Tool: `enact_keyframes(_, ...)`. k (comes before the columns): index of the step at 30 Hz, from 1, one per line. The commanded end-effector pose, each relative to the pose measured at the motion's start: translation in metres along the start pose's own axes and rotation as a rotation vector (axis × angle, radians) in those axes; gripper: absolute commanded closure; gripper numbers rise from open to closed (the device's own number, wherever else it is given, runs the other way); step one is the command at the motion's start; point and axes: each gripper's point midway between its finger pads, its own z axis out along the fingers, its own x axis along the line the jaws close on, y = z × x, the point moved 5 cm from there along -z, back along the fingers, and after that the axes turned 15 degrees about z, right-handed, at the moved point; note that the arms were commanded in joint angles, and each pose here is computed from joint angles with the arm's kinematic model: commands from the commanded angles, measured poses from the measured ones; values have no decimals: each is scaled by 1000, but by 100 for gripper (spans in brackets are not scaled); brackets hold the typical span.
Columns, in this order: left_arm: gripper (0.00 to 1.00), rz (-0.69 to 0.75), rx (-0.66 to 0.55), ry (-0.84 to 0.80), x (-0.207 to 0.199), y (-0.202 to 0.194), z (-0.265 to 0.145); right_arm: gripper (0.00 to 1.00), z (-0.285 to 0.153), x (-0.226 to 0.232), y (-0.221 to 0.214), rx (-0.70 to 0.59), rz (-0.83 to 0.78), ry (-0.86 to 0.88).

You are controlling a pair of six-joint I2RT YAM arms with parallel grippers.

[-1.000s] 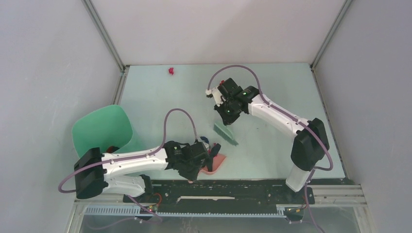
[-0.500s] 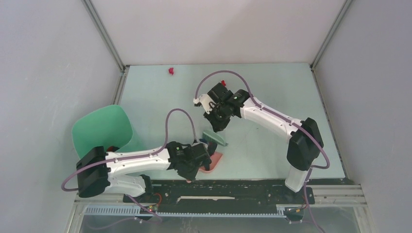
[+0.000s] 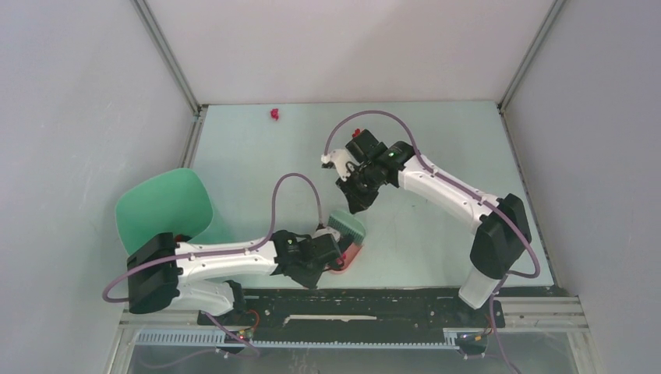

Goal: Sweep away the paper scraps from the table

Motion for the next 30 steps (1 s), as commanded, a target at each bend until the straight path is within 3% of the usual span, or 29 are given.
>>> enact_keyframes(1, 100, 40, -108, -6, -3, 16, -6, 100, -34, -27, 25, -136, 74, -90)
enact_keyframes(11, 100, 64, -197, -19, -7, 29, -1, 100, -74, -48, 15, -191, 174, -109)
enact_keyframes(17, 100, 51, -68, -36, -14, 22, -2, 100, -81, -58, 9, -213, 178, -181)
enact_keyframes(24, 100, 3, 13, -95, -21, 8, -23, 100, -52, -65, 6, -171, 181, -207)
enact_keyframes(30, 100, 55, 42, -36, -19, 15, -10, 100, -19, -60, 7, -90, 214, -139)
